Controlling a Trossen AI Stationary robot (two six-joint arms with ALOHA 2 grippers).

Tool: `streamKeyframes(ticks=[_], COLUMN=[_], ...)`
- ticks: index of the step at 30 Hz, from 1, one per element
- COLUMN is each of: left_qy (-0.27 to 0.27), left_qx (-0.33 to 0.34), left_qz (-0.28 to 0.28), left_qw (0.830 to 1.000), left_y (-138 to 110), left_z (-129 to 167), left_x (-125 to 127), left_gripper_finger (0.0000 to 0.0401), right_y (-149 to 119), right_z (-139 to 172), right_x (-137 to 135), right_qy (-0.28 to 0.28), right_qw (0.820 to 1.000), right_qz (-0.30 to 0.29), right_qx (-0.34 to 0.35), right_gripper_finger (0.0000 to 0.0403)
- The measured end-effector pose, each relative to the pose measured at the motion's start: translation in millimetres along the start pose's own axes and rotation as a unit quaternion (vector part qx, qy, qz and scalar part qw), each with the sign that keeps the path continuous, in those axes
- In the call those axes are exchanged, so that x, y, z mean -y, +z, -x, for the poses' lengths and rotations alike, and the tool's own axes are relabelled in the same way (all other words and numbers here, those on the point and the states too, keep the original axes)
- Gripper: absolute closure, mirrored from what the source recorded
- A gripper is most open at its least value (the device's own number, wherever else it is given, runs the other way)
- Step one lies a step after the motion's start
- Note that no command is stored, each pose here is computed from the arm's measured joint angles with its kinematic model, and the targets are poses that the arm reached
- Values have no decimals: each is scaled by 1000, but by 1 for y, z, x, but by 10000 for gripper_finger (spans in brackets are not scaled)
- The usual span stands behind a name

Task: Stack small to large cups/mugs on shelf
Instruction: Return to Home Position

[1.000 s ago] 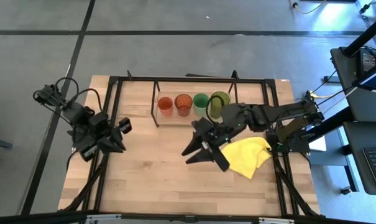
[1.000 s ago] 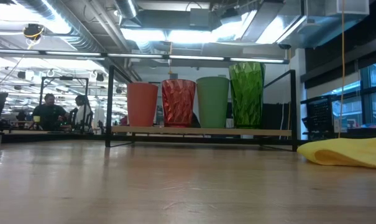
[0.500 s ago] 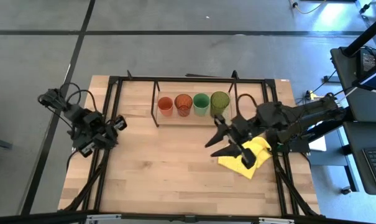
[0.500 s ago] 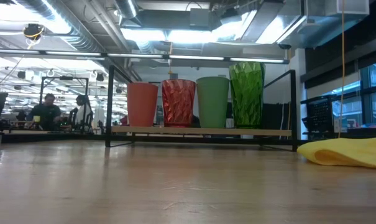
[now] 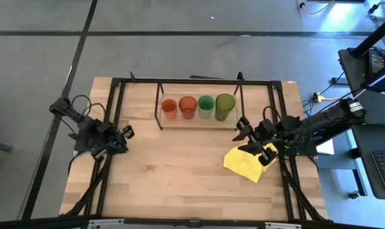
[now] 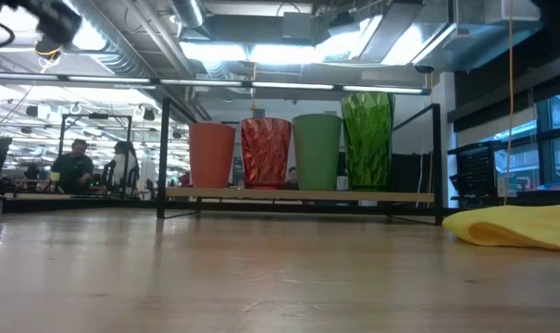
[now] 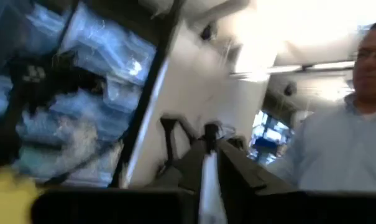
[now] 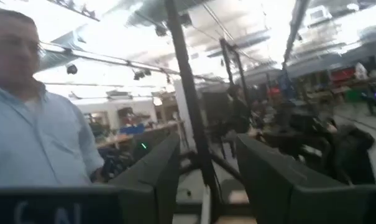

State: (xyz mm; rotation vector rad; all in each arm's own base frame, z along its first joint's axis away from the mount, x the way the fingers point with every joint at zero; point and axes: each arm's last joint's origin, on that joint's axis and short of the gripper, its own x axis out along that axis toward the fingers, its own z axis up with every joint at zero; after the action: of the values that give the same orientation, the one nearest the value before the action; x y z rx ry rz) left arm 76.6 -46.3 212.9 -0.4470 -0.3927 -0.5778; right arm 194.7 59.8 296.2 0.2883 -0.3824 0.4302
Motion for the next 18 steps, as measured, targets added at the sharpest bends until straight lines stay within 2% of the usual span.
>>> streamKeyframes(ticks=[3,8,11,13,15,18], left_qy=[44,124,184,221,236,257], left_qx=[-54,-97,-126,-146,-147,-151], left_qz=[31,14,3,19,24,25], left_qw=[997,987,975,964,960,954], left_y=[-12,-22,-29,-34,-34,-35], left_z=[3,8,11,14,14,14], left_x=[-6,-15,-23,-28,-31,-35], left_gripper_finger=[366,366,366,366,366,366], right_y=[-21,-42,-51,-59,-62,-64], right_z=[20,55,75,90,94,94], right_x=[4,8,8,9,10,11], right_qy=[-22,-37,-33,-39,-56,-63], right_qw=[1000,999,998,998,998,997], right_qz=[-2,22,26,14,9,35], right_qx=[-9,21,38,40,35,18], right_gripper_finger=[245,245,245,245,245,245])
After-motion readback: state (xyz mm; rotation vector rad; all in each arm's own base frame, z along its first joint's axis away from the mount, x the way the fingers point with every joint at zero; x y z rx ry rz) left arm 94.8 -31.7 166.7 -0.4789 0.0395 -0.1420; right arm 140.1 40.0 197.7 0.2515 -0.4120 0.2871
